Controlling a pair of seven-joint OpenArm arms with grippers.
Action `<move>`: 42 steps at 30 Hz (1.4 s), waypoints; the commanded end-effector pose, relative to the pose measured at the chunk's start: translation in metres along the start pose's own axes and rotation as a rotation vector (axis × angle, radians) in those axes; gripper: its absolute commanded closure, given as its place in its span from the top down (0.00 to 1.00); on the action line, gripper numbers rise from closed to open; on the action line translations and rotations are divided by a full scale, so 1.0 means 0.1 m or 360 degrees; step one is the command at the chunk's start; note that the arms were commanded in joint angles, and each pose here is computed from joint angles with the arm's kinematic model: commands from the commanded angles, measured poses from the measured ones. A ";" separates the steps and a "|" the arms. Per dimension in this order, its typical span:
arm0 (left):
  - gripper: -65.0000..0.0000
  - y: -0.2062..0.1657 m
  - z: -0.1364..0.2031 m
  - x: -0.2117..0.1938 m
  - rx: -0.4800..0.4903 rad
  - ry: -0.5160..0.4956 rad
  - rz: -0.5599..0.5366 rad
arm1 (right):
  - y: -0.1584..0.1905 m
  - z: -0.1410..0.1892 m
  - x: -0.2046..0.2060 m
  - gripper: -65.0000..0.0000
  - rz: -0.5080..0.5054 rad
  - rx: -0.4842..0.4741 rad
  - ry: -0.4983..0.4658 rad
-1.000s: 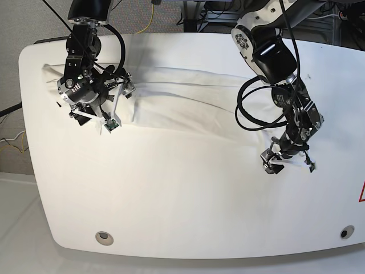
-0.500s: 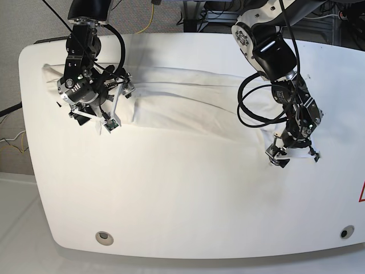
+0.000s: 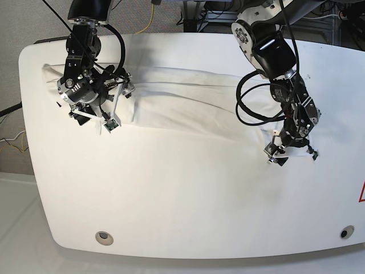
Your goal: Fold the T-shirt properly
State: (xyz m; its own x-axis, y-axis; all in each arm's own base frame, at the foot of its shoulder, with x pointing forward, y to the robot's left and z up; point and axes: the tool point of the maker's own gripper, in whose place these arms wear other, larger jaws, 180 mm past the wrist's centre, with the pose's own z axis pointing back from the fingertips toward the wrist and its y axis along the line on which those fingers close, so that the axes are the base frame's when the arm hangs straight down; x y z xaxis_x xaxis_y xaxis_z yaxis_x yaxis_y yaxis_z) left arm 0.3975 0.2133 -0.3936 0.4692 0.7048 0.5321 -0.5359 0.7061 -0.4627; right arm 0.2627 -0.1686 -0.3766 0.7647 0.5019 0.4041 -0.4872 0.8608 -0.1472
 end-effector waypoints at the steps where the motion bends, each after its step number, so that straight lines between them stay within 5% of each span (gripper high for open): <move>1: 0.61 -0.23 0.03 0.19 -0.0034 -0.0099 -0.0014 | -0.07 0.05 0.10 0.90 0.0015 -0.0030 -0.0056; 17: 0.61 -0.51 0.01 0.09 -0.0084 -0.0082 -0.0163 | -0.06 0.06 0.10 0.90 0.0012 -0.0030 -0.0056; 27: 0.61 -0.44 0.01 0.10 0.0055 -0.0114 -0.0376 | -0.06 0.05 0.10 0.90 0.0011 -0.0028 -0.0058; 42: 0.61 -0.37 0.01 0.11 0.0130 -0.0130 -0.0465 | -0.05 0.05 0.10 0.90 0.0009 -0.0027 -0.0059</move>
State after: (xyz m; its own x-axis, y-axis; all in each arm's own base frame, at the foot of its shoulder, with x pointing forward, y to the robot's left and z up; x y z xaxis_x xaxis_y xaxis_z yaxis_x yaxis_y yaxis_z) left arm 0.4088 0.1928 -0.3871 0.5923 0.4726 0.6525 -0.4531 0.8651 -0.2153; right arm 0.2627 -0.1678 -0.3767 0.7656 0.4992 0.4059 -0.4856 0.8622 -0.1444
